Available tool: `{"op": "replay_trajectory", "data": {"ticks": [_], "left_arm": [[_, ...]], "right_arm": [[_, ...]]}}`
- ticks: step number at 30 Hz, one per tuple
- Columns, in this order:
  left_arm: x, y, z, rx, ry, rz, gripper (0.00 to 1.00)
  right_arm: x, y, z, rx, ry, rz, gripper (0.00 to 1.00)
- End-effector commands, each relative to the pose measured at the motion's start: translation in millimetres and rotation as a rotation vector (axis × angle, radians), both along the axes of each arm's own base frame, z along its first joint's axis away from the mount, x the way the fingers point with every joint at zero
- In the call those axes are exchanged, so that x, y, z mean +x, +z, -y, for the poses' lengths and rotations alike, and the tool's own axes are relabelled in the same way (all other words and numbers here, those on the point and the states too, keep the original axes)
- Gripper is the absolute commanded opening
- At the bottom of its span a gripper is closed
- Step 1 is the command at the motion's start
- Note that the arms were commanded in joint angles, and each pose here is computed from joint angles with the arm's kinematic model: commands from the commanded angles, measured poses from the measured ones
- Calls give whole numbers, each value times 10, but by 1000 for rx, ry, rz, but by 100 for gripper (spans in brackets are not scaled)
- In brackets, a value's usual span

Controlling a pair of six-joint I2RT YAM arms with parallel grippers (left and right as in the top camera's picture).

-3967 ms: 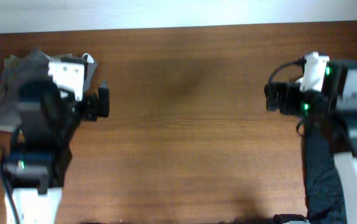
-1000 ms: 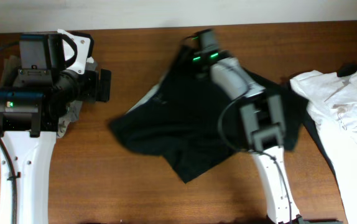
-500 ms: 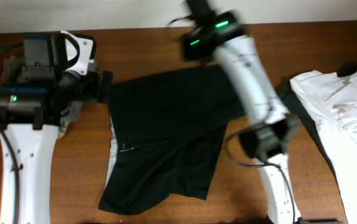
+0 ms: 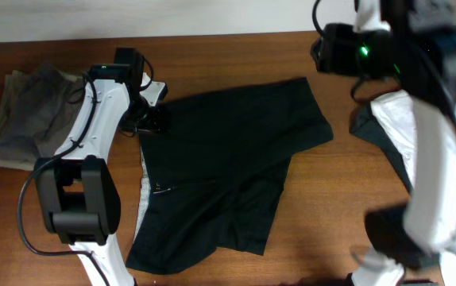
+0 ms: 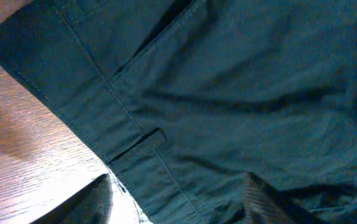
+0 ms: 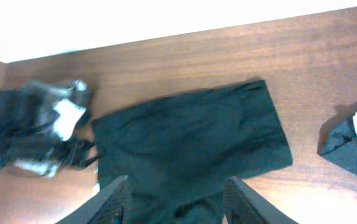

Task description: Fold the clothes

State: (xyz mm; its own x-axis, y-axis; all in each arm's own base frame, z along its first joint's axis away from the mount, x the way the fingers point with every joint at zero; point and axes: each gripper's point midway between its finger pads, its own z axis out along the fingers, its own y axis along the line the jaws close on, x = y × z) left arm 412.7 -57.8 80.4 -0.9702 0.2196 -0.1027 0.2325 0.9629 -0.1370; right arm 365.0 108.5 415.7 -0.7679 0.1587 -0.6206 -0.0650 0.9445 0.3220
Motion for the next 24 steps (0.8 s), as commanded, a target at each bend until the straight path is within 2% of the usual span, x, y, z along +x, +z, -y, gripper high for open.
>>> {"op": "replay_trajectory", "data": {"ticks": [1, 3, 4, 5, 6, 7, 8, 11, 12, 17, 19, 20, 21, 23, 24], "left_arm": [[-29, 29, 39, -17, -9, -7, 79], [-78, 30, 36, -15, -9, -27, 79], [-83, 29, 36, -15, -9, -29, 79], [-78, 36, 37, -15, -9, -27, 80], [-59, 60, 40, -17, -9, -20, 85], [-31, 122, 71, -36, -10, -8, 85], [-14, 176, 94, -48, -12, 2, 85], [28, 425, 109, -56, -14, 33, 85], [44, 515, 111, -58, -15, 51, 85], [60, 649, 113, -61, -16, 88, 86], [60, 649, 113, -60, -16, 88, 87], [63, 650, 113, -60, -16, 89, 87], [67, 650, 113, -60, -16, 91, 87], [67, 650, 113, -60, -16, 91, 87], [67, 650, 113, -60, -16, 91, 87]], "right_arm": [[-533, 1, -79, -22, -23, -42, 54], [-769, -263, 87, -77, -162, -127, 60], [-888, -586, 208, -120, -245, -227, 66], [-958, -896, 272, -174, -267, -316, 67], [-1016, -1329, 285, -232, -254, -433, 71], [-994, -1853, 148, -251, -155, -523, 72], [-974, -2142, 46, -228, -116, -563, 72], [-918, -3040, -163, -156, -79, -661, 53], [-883, -3272, -133, -159, -93, -679, 50], [-657, -3863, -55, -149, -135, -748, 44], [-630, -3999, -124, -142, -63, -759, 43], [-607, -4039, -239, -104, 16, -752, 38], [-567, -4044, -283, -95, 62, -729, 27], [-534, -4009, -61, -160, 1, -718, 7], [-538, -3951, 154, -210, -65, -730, 4]]}}
